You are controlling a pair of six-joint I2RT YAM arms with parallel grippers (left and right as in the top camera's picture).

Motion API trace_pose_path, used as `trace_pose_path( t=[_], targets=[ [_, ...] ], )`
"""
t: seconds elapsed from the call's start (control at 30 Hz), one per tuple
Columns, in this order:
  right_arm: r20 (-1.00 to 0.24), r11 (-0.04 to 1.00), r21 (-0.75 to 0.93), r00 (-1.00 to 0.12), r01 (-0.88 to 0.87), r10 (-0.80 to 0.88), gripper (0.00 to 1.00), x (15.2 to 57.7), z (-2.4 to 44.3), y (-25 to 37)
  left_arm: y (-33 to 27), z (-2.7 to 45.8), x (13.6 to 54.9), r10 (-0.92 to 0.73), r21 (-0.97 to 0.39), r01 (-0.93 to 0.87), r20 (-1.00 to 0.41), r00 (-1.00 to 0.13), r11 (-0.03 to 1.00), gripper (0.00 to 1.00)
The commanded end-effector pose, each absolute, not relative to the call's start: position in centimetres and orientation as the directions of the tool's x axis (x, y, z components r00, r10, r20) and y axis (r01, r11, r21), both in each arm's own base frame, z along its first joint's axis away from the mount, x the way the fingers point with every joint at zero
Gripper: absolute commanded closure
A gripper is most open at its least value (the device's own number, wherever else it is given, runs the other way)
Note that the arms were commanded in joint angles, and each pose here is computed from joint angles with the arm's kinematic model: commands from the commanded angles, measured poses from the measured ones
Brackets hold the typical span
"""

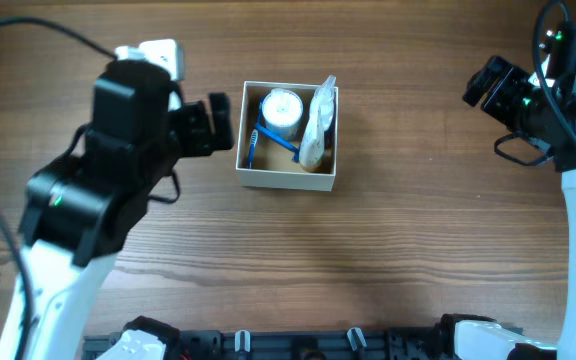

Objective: Pack container

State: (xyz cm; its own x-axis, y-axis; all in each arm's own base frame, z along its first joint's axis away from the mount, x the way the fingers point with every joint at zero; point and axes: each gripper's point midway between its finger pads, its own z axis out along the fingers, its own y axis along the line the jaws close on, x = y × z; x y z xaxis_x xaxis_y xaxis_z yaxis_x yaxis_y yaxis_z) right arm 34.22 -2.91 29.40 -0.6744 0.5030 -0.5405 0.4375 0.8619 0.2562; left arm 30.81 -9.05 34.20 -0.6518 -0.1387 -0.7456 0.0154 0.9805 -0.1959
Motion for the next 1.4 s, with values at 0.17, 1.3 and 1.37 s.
trace_pose_path(
  t=[0.17,1.3,1.37],
  targets=[
    [-0.532,0.859,0.267,-0.677,0.437,0.509,0.00,34.4,29.3,-2.7,-3.5,34.2,27.3,-0.210,-0.189,-0.099,-0.785,-0.582,0.977,0.00],
    [-0.532,0.859,0.267,-0.677,0.436,0.509,0.00,34.4,29.3,-2.7,-4.1,14.2,22.6,-0.289,-0.329,0.090,-0.909,-0.300,0.940,0.00],
    [-0.532,0.859,0.267,-0.677,0.436,0.509,0.00,34.4,29.3,-2.7,-4.1,14.2,22.5,-0.289,-0.329,0.090,-0.909,-0.300,0.940,0.00]
  ],
)
